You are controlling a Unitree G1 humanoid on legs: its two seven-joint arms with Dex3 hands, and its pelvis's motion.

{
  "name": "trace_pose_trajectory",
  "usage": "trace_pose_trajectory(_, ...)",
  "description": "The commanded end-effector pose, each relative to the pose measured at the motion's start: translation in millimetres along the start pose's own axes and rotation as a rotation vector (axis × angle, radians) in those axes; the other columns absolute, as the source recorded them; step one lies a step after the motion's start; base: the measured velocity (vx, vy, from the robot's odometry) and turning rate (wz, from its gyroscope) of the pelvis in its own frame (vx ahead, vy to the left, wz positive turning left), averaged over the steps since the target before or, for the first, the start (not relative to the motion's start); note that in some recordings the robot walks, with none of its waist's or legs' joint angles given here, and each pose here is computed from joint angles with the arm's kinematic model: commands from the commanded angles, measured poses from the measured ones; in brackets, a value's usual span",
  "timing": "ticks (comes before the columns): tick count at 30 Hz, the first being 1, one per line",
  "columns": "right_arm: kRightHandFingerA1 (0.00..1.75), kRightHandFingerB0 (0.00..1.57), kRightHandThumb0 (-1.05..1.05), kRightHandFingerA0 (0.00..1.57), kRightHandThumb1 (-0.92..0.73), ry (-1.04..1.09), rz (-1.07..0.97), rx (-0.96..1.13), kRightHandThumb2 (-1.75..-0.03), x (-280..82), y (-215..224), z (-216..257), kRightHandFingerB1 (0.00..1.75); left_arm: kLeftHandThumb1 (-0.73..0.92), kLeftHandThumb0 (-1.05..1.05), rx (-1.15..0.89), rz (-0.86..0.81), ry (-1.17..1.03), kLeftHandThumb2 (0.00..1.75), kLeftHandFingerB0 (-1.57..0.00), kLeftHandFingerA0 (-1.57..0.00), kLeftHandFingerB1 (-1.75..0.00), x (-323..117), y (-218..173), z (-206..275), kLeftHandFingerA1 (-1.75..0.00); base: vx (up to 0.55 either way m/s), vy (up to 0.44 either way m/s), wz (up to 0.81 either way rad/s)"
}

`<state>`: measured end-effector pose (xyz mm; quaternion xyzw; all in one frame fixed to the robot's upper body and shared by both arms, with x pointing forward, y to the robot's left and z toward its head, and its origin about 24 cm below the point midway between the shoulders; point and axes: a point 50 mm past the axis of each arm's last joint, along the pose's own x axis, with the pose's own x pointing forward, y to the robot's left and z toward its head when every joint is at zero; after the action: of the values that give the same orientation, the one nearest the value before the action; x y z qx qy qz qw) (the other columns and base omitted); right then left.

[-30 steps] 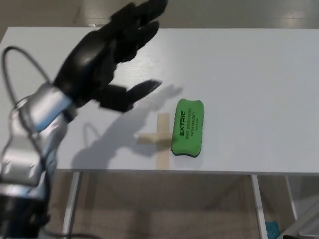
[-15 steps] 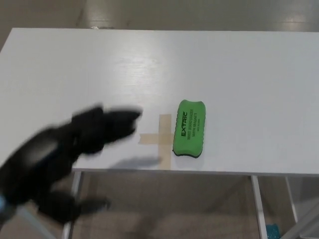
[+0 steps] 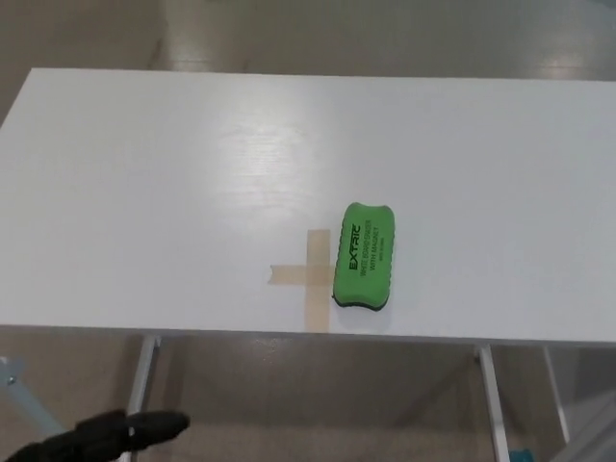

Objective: Use the left hand to press on the green eraser and wipe the desk from center to the left and then back to center.

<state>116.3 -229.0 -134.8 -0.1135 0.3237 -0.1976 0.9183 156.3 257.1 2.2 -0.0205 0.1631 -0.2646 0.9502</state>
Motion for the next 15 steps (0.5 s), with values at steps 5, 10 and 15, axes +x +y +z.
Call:
trace_pose_trajectory(5, 0.53, 0.69, -0.37, 0.59, -0.76, 0.011, 0.012, 0.004, -0.63, -0.8, 2.2, -1.2, 0.44, 0.53, -0.29, -0.166, 0.603, 0.385, 0.56, -0.46, -0.55, -0.35, -5.2, 45.8, -95.9, -0.43, 0.00, 0.000, 0.00)
trace_pose_trajectory(10, 0.52, 0.69, -0.37, 0.57, -0.76, -0.010, 0.010, 0.065, -0.63, 7.6, 6.4, 12.0, 0.46, 0.65, -0.33, -0.086, 0.741, 0.611, 0.59, -0.53, -0.69, -0.37, -9.2, 58.3, -110.1, -0.43, 0.00, 0.000, 0.00)
trace_pose_trajectory(15, 0.50, 0.68, -0.36, 0.57, -0.75, -0.052, 0.007, 0.091, -0.63, 12.8, 8.2, 23.2, 0.46, 0.68, -0.33, -0.136, 0.742, 0.630, 0.60, -0.60, -0.74, -0.38, -4.8, 63.9, -108.1, -0.44, 0.00, 0.000, 0.00)
